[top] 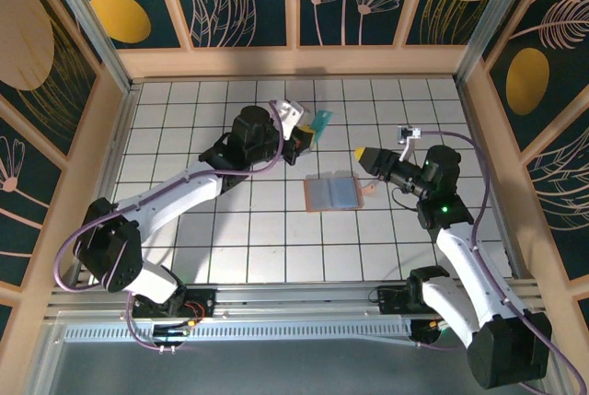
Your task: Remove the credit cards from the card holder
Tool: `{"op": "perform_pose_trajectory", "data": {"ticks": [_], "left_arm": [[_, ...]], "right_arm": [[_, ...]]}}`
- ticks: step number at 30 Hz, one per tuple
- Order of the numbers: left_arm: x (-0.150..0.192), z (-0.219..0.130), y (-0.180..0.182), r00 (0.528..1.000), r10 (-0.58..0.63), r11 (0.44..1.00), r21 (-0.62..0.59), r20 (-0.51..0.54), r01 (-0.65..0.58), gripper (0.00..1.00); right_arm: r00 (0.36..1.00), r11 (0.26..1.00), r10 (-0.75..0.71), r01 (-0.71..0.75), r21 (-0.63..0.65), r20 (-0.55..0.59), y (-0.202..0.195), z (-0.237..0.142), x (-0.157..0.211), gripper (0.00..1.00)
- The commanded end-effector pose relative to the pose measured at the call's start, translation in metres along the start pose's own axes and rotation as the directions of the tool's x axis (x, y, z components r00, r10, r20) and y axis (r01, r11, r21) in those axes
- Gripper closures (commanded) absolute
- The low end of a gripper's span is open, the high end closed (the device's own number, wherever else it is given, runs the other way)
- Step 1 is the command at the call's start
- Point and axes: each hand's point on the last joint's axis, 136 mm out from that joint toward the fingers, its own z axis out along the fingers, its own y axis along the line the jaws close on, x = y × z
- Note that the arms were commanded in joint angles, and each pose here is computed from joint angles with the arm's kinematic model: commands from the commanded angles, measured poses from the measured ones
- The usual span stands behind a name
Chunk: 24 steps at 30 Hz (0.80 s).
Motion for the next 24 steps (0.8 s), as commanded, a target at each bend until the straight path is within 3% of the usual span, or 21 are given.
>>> {"op": "perform_pose_trajectory", "data": {"ticks": [1,7,9,12,18,24], "left_arm": [[0.012,-0.001,0.015,0.978,0.187,0.982,-0.022,-0.089,-0.189,1.00],[0.027,0.005,0.038,0.930,0.325,0.941,-0.043,-0.174,-0.337,1.00],[0.033,0.009,0.044,0.908,0.368,0.923,-0.042,-0.198,-0.383,1.00],[0.044,0.017,0.055,0.878,0.416,0.899,-0.037,-0.236,-0.436,1.00],[0.080,0.040,0.089,0.833,0.420,0.891,-0.012,-0.360,-0.455,1.00],[0.100,0.049,0.109,0.772,0.478,0.853,0.009,-0.419,-0.522,1.00]], "right_arm": [[1.000,0.996,-0.017,0.015,0.087,0.023,-0.011,-0.003,-0.005,0.52],[0.999,0.985,-0.003,-0.004,0.171,0.044,-0.025,-0.006,-0.007,0.49],[0.999,0.978,0.002,-0.014,0.209,0.054,-0.032,-0.008,-0.008,0.37],[0.998,0.959,0.009,-0.028,0.281,0.069,-0.044,-0.013,-0.009,0.12],[0.996,0.903,0.015,-0.052,0.427,0.089,-0.069,-0.025,-0.007,0.10],[0.996,0.885,0.024,-0.063,0.461,0.089,-0.079,-0.027,-0.004,0.10]]}}
